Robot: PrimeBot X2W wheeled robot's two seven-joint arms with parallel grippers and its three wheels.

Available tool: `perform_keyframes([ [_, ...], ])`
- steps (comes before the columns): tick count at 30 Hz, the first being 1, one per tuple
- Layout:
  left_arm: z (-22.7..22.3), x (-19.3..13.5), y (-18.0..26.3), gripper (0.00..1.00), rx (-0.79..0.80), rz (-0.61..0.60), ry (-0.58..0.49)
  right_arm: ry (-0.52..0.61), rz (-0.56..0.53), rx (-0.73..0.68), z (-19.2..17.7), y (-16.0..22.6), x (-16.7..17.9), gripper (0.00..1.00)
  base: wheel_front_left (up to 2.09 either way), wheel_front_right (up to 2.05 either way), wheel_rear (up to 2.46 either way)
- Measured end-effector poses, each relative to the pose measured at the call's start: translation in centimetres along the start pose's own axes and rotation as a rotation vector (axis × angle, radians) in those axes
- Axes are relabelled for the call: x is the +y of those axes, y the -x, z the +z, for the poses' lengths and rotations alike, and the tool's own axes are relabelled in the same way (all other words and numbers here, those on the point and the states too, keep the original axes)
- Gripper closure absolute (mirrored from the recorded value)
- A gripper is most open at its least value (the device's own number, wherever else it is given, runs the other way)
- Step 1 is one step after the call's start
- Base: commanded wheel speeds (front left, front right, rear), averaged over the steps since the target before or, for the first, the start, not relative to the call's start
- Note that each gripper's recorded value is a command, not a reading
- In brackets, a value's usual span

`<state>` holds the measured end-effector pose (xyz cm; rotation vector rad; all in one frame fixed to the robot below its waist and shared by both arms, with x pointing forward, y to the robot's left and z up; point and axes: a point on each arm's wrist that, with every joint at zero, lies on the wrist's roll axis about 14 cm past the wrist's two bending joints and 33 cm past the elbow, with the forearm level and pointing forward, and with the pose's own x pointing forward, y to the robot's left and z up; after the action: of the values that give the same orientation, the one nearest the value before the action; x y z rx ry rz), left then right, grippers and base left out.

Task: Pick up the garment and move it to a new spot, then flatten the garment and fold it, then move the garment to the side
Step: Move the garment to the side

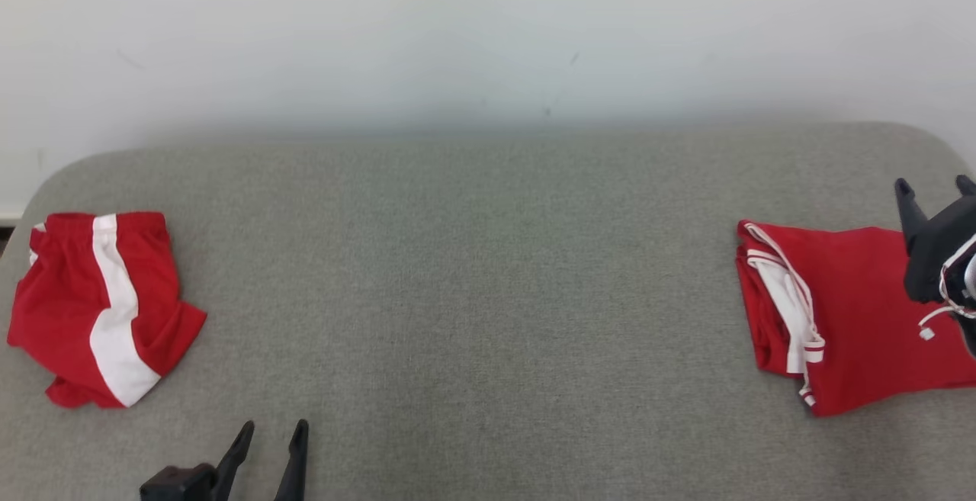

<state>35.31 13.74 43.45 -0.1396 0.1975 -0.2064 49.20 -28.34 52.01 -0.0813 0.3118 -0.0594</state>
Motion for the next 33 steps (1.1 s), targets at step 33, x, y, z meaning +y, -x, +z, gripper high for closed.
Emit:
perform_keyframes([
  [33,4.4,0.7,1.8,0.0,-0.149,0.055,-0.046,-0.225,0.045,-0.274,-6.7,14.1,3.4,0.0,0.0,0.0,0.0],
])
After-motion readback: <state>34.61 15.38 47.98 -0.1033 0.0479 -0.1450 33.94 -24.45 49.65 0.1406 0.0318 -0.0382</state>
